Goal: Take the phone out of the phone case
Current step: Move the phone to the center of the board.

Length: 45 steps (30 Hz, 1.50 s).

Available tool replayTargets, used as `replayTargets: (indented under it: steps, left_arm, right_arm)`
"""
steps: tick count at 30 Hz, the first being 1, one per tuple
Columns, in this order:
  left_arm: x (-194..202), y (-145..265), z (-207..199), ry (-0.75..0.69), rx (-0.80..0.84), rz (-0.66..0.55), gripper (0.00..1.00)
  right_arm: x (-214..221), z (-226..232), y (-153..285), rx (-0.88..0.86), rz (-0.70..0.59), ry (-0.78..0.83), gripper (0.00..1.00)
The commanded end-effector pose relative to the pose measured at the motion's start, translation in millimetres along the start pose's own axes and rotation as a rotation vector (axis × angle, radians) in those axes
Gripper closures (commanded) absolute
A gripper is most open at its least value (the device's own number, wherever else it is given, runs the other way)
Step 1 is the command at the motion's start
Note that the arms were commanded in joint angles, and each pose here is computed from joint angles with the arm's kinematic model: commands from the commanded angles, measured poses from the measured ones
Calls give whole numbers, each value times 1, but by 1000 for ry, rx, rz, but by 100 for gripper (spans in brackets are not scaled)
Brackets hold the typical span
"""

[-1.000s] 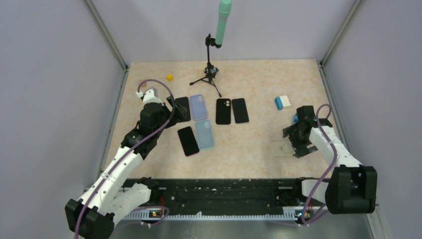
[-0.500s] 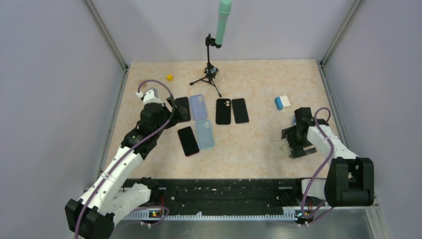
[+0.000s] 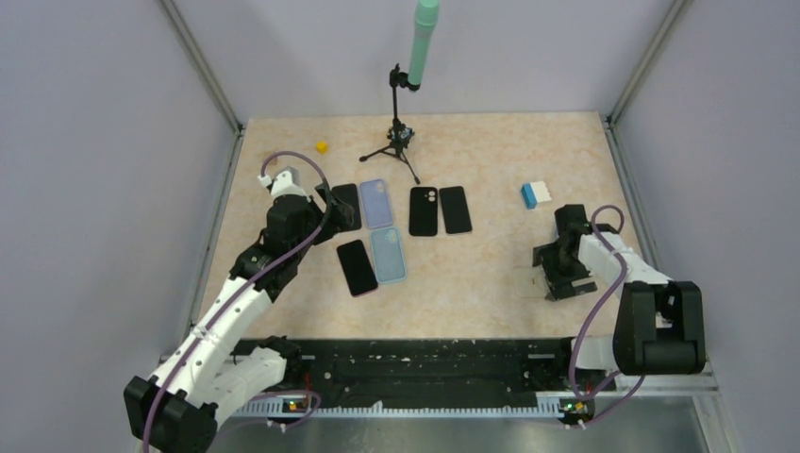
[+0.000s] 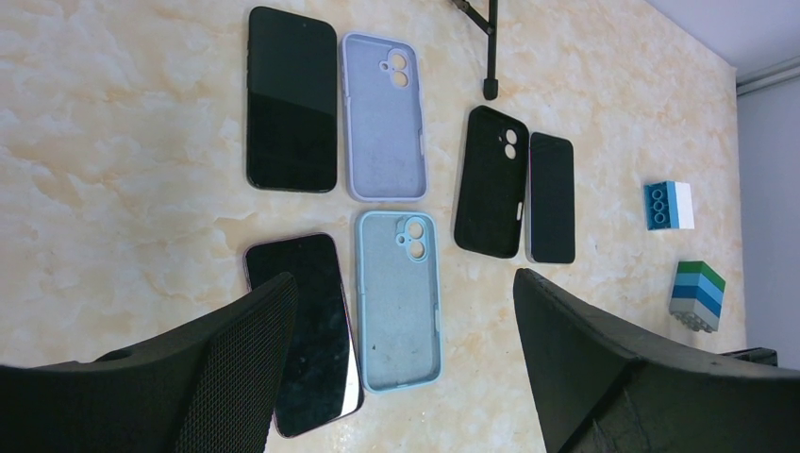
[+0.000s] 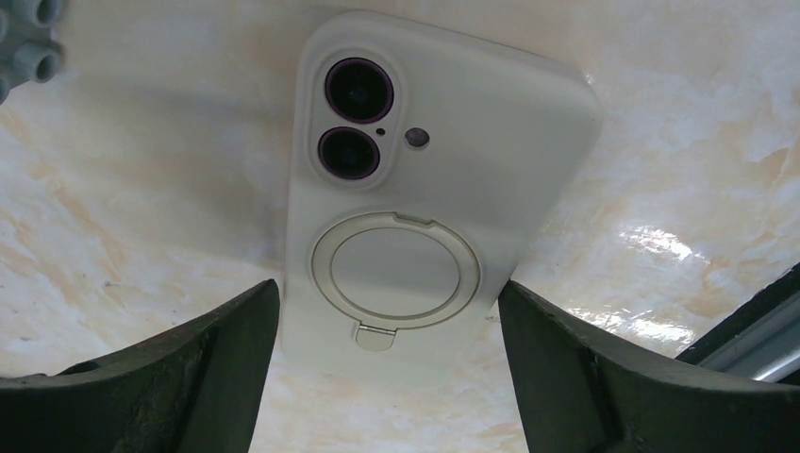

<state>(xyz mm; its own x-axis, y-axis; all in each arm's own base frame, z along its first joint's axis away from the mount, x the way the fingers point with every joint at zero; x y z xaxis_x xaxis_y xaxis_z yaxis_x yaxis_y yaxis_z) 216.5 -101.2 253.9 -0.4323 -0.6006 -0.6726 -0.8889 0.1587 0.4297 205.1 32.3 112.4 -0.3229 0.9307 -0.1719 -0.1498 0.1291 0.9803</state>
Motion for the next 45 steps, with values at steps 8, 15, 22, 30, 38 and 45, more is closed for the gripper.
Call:
replayTargets:
  steps: [8,15,22,30,38,45]
  left_arm:
    - [-4,0,-5,10,31,4,14]
    - [-5,0,-5,15,33,2,14]
    - [-5,1,-5,31,34,-1,15]
    - [-3,-2,-4,37,34,9,15]
    - [0,-6,-6,54,46,26,15]
    - [1,-8,-5,59,45,37,15]
  right_arm:
    - [-1,-6,-15,37,-26,-44,19]
    - [-1,-7,-18,60,-21,-38,46]
    - [-2,-8,-19,69,-35,-34,76]
    - [6,-5,-4,12,-14,4,89]
    - [51,24,36,-158,-154,195,99]
    - [85,56,41,-101,-215,545,100]
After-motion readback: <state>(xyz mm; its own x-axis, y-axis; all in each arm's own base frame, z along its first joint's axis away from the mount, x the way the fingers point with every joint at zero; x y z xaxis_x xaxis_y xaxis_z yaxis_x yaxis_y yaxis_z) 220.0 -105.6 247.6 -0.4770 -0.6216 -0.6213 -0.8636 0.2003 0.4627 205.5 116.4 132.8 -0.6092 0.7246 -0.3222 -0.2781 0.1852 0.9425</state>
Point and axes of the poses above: each gripper's point midway between its finger pads, its own y axis back along the fingers, its own z axis along the line the jaws close on, x = y × z, the point moved 9 cm from there along y, back along the fingers, and after that the axes turned 7 degrees about y, right-handed, at the moved point
